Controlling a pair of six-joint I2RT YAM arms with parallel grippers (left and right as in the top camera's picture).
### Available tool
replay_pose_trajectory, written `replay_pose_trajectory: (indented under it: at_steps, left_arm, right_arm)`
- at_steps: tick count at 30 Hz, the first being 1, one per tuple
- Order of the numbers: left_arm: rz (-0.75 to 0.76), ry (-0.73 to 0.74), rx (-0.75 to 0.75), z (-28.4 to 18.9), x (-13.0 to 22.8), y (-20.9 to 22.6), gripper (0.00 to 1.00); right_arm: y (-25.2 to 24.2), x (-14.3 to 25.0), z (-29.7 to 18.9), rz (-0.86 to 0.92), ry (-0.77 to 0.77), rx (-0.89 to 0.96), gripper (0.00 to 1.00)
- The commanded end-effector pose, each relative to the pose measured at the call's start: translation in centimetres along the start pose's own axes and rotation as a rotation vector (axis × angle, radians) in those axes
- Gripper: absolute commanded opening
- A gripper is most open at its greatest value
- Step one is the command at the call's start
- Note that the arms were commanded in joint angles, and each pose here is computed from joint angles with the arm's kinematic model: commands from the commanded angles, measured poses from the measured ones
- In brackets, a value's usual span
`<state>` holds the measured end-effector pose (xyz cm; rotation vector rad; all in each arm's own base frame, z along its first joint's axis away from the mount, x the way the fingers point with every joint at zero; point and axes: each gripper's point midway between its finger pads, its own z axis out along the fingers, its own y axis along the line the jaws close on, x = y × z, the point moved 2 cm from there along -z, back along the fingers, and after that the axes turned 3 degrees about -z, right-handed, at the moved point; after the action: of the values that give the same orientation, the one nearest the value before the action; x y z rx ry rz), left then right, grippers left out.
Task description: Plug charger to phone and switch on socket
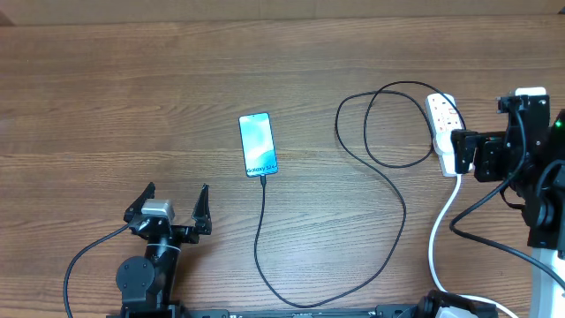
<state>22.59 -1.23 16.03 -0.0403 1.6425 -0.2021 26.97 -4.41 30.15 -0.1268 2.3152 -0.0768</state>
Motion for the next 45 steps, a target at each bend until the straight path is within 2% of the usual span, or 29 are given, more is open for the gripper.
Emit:
replay_pose_trajectory:
  at_steps: [1, 8, 14, 24, 29, 34, 45]
  left_arm:
    - [0.031, -0.006, -0.005, 0.0, 0.0, 0.0, 1.0]
    - [0.031, -0.006, -0.005, 0.0, 0.0, 0.0, 1.0]
    - [0.031, -0.006, -0.005, 0.0, 0.0, 0.0, 1.0]
    - [0.031, -0.006, -0.005, 0.0, 0.0, 0.0, 0.99]
    - [0.031, -0.006, -0.005, 0.0, 0.0, 0.0, 1.0]
    - [0.031, -0.006, -0.005, 0.0, 0.0, 0.0, 1.0]
    - [0.031, -0.006, -0.005, 0.0, 0.0, 0.0, 1.0]
  right_arm:
    - [-0.2, 0.1, -0.1, -0.031, 0.019, 0.052, 1.0]
    - [3.1, 0.5, 0.3, -0.103, 0.044, -0.048, 1.0]
    - [5.2, 1.0, 2.6, -0.109, -0.003, -0.181, 1.0]
    - [8.8, 6.6, 9.0, -0.104, -0.057, -0.374, 1.0]
    - [9.7, 11.5, 11.7, -0.099, -0.044, -0.39, 1.0]
    - [11.1, 14.6, 13.0, -0.121, -0.141, -0.43, 1.0]
    - [11.4, 16.6, 12.3, -0.161, -0.281, -0.385, 1.0]
